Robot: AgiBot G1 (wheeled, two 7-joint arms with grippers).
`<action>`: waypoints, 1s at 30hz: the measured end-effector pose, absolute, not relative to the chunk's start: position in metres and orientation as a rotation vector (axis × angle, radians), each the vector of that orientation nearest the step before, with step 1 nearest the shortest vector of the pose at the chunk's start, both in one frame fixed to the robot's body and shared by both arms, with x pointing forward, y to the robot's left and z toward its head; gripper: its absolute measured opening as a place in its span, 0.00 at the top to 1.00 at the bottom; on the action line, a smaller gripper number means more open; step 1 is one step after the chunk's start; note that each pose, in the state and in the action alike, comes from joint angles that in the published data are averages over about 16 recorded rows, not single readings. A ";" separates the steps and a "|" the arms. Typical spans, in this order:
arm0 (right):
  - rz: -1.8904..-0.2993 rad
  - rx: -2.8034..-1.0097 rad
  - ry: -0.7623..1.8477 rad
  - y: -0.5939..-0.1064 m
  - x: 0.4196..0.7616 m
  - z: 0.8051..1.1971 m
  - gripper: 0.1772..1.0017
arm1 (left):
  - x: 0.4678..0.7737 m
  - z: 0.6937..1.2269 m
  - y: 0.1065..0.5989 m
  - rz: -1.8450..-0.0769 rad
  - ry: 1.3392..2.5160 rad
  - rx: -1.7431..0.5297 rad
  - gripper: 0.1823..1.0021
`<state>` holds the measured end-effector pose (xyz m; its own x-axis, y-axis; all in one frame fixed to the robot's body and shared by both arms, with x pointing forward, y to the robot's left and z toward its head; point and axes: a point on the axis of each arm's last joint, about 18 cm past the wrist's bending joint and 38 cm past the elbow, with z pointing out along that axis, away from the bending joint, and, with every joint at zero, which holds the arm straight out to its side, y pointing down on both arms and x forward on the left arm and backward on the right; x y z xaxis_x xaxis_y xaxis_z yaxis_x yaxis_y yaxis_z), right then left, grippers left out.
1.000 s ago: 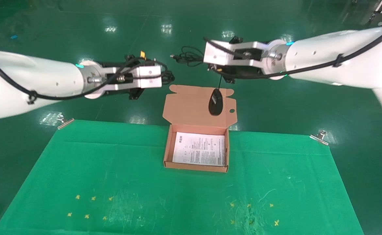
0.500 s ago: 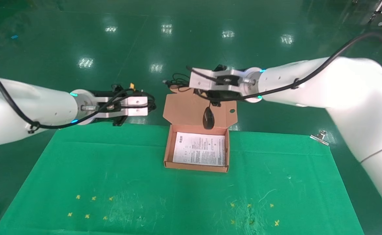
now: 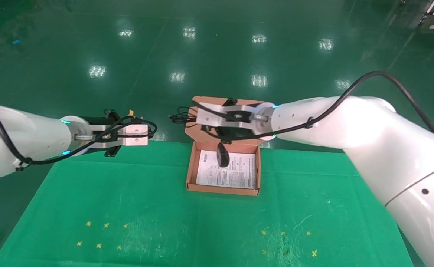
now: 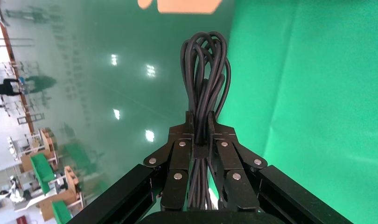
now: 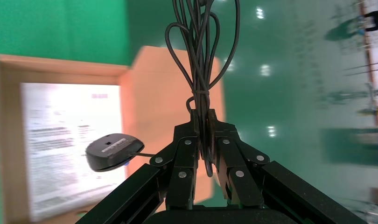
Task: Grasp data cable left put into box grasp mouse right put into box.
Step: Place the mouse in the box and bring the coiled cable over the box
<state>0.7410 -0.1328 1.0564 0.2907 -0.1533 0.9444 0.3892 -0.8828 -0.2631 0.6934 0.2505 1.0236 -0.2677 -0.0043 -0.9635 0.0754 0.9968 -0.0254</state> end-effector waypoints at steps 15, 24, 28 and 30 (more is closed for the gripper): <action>-1.401 -2.128 -0.035 -0.108 0.748 0.996 0.96 | 0.683 1.015 0.276 0.006 1.868 -0.020 0.94; -1.351 -2.185 0.108 -0.127 0.758 0.971 0.95 | 0.683 1.015 0.276 0.008 1.870 -0.021 0.94; -1.356 -2.193 0.116 -0.132 0.758 0.970 0.94 | 0.683 1.014 0.275 0.006 1.870 -0.018 0.94; -1.366 -2.194 0.122 -0.136 0.759 0.971 0.92 | 0.684 1.013 0.273 0.002 1.871 -0.011 0.94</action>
<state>0.7591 -0.1360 0.9713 0.4802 -0.3518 0.8035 0.2042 -0.8460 -0.4925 0.6841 0.2728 1.0131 -0.2961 -0.0066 -0.9551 -0.0085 1.0000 -0.0043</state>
